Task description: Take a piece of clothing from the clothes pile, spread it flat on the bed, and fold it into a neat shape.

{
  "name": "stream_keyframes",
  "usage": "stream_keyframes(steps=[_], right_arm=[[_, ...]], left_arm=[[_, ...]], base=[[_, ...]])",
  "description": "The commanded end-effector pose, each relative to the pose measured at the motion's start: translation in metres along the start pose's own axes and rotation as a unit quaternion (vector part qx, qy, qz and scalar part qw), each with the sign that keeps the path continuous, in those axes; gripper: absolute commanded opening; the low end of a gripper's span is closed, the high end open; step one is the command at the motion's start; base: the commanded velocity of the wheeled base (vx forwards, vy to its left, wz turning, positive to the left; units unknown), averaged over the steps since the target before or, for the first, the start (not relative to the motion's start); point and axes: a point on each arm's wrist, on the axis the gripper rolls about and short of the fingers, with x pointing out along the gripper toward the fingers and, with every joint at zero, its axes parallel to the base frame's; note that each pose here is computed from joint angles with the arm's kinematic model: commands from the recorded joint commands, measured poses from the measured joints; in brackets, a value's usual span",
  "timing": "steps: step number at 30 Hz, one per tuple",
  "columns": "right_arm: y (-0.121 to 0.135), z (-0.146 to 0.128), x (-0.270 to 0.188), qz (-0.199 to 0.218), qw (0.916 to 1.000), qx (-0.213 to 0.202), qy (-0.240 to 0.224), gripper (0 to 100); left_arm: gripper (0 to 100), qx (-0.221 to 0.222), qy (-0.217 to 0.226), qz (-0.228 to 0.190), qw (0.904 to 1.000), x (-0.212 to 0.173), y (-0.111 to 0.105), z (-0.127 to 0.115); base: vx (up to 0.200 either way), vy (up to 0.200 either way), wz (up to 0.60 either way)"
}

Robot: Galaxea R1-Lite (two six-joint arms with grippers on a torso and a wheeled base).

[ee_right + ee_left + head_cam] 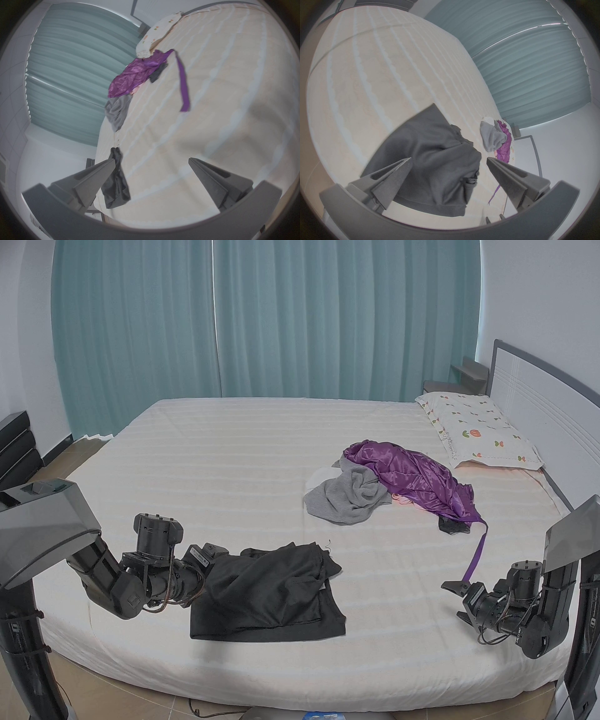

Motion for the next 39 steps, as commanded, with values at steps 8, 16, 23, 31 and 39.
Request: stream_keyframes(steps=[8, 16, 23, 31, 39], right_arm=[[0.048, -0.038, 0.010, 0.079, 0.9914, -0.090, 0.054, 100], [0.090, -0.054, 0.052, 0.031, 0.9870, -0.148, 0.054, 100], [0.118, -0.059, 0.074, 0.001, 0.9764, -0.211, 0.046, 100], [0.124, -0.052, 0.084, -0.068, 0.9470, -0.313, 0.020, 100], [0.116, -0.055, 0.093, -0.105, 0.9166, -0.386, 0.011, 100]], left_arm=[[100, -0.009, 0.001, 0.031, 0.9995, 0.003, 0.020, 0.001], [100, -0.014, 0.000, 0.037, 0.9992, 0.003, 0.025, 0.004], [100, -0.014, -0.007, 0.023, 0.9996, 0.001, 0.026, 0.003], [100, -0.011, -0.011, 0.023, 0.9996, 0.004, 0.028, 0.002], [100, -0.011, -0.012, 0.024, 0.9996, 0.004, 0.028, 0.002]], base=[[0.000, 0.200, 0.00], [0.000, 0.200, 0.00], [0.000, 0.200, 0.00], [0.000, 0.025, 0.00], [0.000, 0.000, 0.00]])
